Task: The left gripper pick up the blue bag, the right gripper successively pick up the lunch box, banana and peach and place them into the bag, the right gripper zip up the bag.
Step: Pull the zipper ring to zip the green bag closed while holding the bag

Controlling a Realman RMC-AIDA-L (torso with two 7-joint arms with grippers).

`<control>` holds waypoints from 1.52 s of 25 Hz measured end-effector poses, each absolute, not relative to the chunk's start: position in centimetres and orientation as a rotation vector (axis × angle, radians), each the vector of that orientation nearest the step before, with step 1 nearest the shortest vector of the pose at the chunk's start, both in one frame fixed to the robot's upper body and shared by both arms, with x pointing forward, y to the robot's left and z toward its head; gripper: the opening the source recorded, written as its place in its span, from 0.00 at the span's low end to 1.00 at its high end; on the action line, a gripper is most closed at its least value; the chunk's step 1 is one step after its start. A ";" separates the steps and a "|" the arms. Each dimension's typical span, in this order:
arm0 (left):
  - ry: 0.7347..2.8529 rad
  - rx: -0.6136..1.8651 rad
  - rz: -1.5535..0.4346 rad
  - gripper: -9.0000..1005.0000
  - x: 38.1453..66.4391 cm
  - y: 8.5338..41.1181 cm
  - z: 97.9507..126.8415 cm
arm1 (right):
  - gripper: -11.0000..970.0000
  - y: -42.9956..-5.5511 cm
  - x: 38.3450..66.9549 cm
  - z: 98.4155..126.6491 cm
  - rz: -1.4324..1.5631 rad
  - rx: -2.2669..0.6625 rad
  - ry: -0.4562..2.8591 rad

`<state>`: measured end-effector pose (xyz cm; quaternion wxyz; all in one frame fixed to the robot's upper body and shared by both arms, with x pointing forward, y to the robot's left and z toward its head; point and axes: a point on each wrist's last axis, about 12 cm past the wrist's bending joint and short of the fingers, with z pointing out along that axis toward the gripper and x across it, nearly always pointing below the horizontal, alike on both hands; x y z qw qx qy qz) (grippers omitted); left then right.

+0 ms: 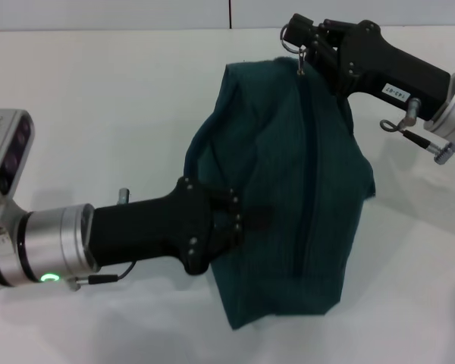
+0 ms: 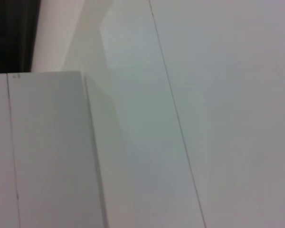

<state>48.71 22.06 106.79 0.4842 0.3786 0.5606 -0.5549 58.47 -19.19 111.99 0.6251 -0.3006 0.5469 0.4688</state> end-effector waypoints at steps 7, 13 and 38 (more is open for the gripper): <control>1.350 0.927 -1.367 0.10 47.6 23.4 106.8 | 0.11 -19.8 59.1 111.8 1.008 -0.685 1.293; 1.382 0.847 -1.318 0.11 47.3 25.0 106.6 | 0.11 -20.3 59.2 111.8 0.984 -0.672 1.296; 1.380 0.718 -1.108 0.53 50.7 27.3 109.3 | 0.13 -23.3 57.4 111.0 1.277 -0.248 1.358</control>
